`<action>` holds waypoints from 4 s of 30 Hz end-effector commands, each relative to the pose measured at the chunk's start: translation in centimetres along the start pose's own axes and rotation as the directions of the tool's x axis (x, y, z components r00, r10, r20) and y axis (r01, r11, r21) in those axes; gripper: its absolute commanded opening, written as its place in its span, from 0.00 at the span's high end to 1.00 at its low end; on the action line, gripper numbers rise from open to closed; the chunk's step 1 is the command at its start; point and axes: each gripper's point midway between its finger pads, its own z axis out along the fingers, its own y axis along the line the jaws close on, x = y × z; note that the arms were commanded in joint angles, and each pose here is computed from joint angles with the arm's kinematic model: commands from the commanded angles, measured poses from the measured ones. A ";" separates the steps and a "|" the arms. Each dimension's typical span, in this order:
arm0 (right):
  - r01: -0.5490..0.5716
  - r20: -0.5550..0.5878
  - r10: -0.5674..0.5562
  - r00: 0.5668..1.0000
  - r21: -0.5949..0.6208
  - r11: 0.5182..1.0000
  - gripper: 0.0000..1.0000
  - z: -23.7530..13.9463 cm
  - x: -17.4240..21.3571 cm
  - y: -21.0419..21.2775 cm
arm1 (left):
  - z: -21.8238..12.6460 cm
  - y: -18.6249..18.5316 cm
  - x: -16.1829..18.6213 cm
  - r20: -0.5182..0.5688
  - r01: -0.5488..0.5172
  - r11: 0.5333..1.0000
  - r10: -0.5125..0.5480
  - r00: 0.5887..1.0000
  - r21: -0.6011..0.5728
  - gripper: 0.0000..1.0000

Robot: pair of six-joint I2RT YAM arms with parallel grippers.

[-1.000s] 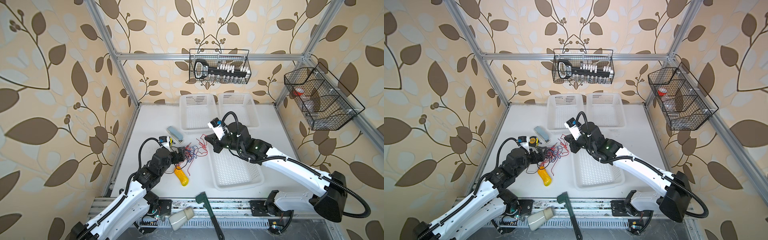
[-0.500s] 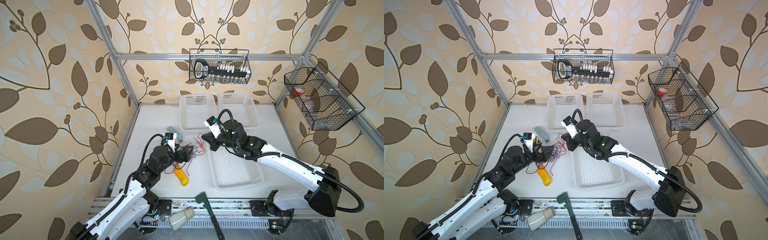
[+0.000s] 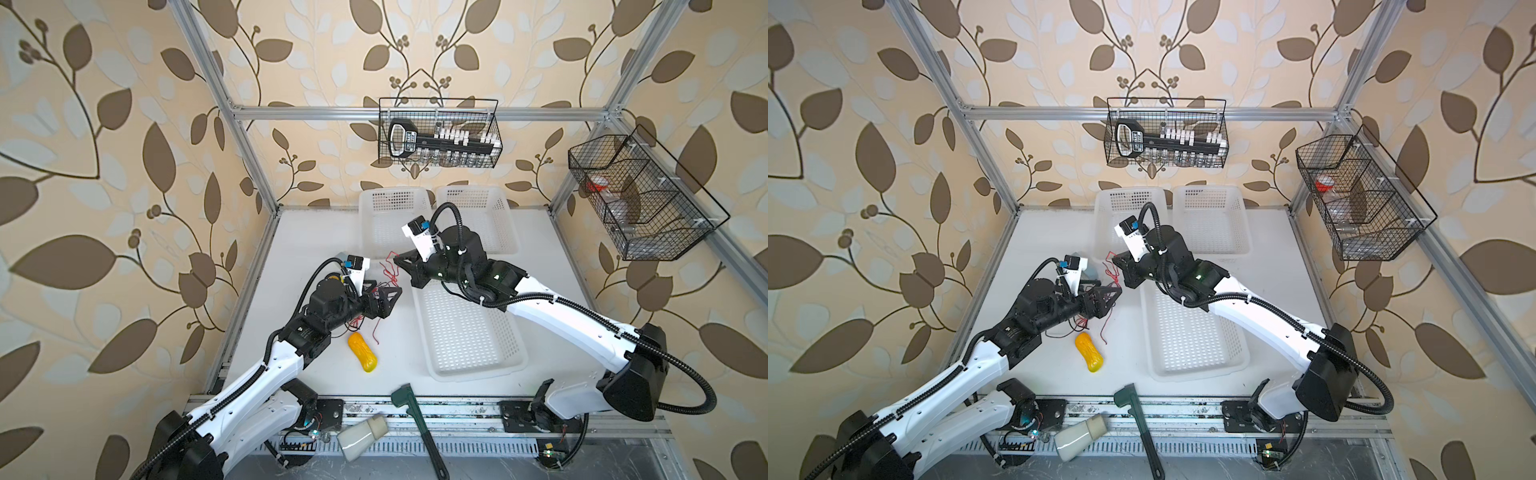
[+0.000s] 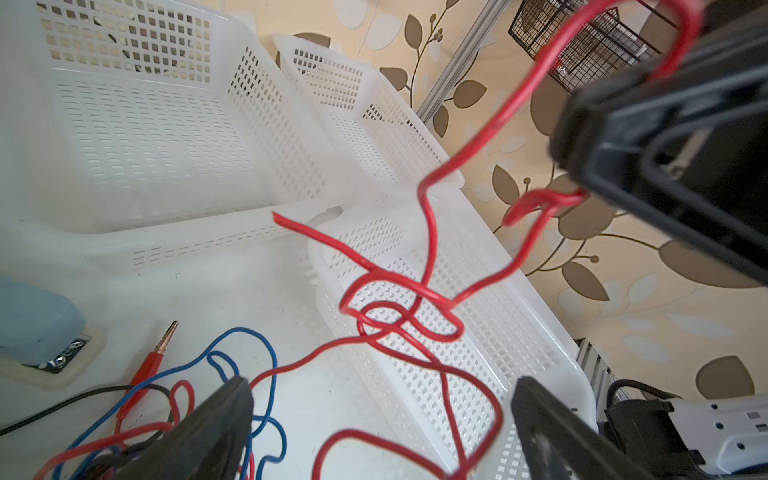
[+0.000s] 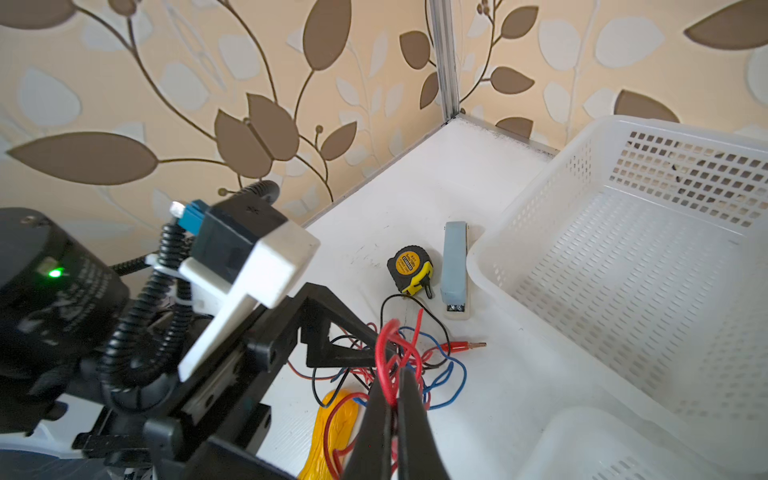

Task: Untangle the cables

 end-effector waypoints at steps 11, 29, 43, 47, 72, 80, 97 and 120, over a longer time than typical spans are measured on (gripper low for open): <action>-0.001 0.121 -0.011 0.993 0.101 0.995 1.00 -2.7 -3.8 -1.5 | 0.4 0.7 -0.5 -0.005 -0.002 0.998 0.002 1.000 -0.061 0.79; -0.052 0.143 0.022 0.989 0.204 0.978 1.00 -5.5 -1.9 -7.2 | -1.4 1.9 -0.3 0.035 0.011 0.991 -0.006 0.999 -0.135 1.00; 0.019 0.122 -0.036 0.992 0.132 0.991 0.49 -4.7 0.1 -4.8 | -0.7 0.2 -2.0 0.084 0.035 0.998 -0.031 0.996 -0.044 1.00; 0.017 0.106 -0.030 0.994 0.126 0.992 0.43 -4.6 2.6 -5.2 | -0.8 -0.6 -3.4 0.118 0.054 0.998 -0.052 0.992 -0.021 1.00; -0.158 0.113 0.174 0.978 -0.142 0.977 0.36 2.2 5.0 -1.3 | -3.0 -6.7 -9.4 0.224 0.109 0.968 -0.160 0.961 0.224 1.00; -0.212 0.046 0.225 0.973 -0.193 0.958 0.40 4.8 5.7 -0.5 | -3.0 -7.1 -9.5 0.228 0.117 0.959 -0.179 0.957 0.259 1.00; -0.233 0.006 0.239 0.971 -0.195 0.953 1.00 6.2 7.3 -0.3 | -4.0 -6.2 -9.5 0.272 0.129 0.967 -0.188 0.944 0.219 1.00; -0.206 -0.162 0.219 0.962 0.090 0.974 1.00 3.0 18.1 -4.9 | -20.0 5.6 -14.1 0.569 0.324 0.684 0.161 0.806 -0.654 1.00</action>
